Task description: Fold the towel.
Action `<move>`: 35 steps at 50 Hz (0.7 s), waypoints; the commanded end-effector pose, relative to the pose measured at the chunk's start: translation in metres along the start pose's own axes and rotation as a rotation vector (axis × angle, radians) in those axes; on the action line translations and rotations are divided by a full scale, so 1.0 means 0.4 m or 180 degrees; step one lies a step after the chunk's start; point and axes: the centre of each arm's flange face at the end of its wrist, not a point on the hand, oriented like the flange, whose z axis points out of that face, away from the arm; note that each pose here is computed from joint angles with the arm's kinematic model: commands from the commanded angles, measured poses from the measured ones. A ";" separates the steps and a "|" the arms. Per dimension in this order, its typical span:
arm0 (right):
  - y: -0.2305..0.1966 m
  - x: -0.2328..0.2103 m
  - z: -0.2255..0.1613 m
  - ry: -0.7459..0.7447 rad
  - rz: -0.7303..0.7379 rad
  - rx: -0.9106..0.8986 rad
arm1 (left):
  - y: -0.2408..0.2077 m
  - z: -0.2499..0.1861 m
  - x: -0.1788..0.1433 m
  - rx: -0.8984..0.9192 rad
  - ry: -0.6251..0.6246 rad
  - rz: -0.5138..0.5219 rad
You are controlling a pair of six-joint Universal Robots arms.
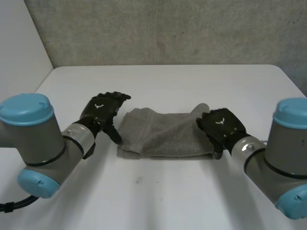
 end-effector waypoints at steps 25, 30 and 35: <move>0.108 -0.012 0.042 -0.0019 0.0276 0.0034 | 0.110 -0.026 0.062 -0.0629 0.0188 -0.0017; 0.109 0.026 0.031 0.0120 0.0258 -0.0040 | 0.112 -0.065 0.074 -0.0765 0.0222 -0.0021; 0.086 0.088 -0.001 0.0315 -0.0048 -0.0069 | 0.107 -0.109 0.088 -0.0794 0.0270 -0.0018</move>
